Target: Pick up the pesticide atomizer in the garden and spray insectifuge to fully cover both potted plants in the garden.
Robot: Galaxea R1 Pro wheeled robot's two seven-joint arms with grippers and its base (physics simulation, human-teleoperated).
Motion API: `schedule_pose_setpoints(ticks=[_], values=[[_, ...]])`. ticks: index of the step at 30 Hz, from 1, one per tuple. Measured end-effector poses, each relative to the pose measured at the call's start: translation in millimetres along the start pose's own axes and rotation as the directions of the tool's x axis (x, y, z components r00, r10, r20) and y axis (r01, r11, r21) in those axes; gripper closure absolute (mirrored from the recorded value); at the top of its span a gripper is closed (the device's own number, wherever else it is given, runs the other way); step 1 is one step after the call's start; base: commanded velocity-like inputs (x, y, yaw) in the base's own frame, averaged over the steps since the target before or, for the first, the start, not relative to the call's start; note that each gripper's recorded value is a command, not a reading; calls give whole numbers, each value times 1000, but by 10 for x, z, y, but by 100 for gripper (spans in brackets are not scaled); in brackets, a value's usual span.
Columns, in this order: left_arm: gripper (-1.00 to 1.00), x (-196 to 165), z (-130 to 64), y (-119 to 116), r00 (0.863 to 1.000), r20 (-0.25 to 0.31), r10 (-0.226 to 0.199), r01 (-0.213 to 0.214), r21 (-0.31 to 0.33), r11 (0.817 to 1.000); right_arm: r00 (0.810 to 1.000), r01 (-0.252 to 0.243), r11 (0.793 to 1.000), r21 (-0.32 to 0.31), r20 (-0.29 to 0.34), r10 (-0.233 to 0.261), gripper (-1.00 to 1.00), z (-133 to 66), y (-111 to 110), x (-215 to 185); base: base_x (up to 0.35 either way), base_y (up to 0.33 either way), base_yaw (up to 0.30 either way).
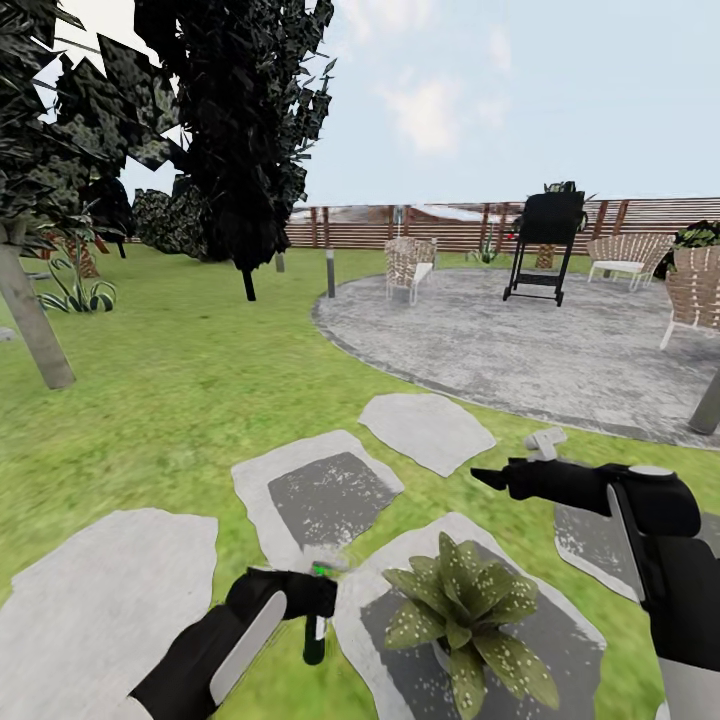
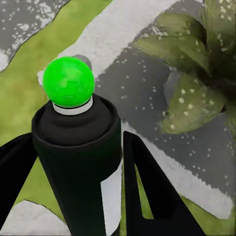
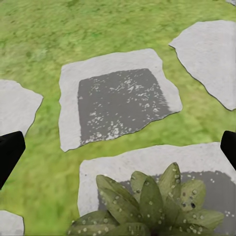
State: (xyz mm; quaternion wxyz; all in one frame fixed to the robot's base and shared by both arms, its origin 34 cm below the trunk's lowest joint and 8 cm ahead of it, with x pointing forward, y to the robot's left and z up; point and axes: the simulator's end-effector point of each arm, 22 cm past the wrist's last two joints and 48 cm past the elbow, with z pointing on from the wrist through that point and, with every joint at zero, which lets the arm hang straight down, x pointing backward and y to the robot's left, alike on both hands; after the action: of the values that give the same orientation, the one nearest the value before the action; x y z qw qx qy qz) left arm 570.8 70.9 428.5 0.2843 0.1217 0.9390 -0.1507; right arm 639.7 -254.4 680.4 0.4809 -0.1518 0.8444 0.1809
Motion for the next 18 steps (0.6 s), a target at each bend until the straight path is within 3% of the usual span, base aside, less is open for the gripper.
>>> schedule_pose_setpoints(ticks=[3,7,9,12,18], values=[[100,195,-26,391,993,43,-107,109,-43,993,998,45,999,2,37,-46,-100,4,4,-67,0,0,0],[100,290,-83,683,977,65,-202,207,-71,976,997,54,999,4,49,-54,-100,-1,-1,-88,0,0,0],[100,323,-106,715,969,73,-235,241,-73,968,997,55,998,2,51,-55,-100,-12,5,-137,0,0,0],[100,251,-141,748,954,144,-265,277,-73,958,997,57,998,-12,52,-56,-100,-22,49,-204,0,0,0],[100,144,-214,743,932,184,-314,328,-51,943,997,55,975,-217,70,-41,-100,-162,445,-317,0,0,0]])
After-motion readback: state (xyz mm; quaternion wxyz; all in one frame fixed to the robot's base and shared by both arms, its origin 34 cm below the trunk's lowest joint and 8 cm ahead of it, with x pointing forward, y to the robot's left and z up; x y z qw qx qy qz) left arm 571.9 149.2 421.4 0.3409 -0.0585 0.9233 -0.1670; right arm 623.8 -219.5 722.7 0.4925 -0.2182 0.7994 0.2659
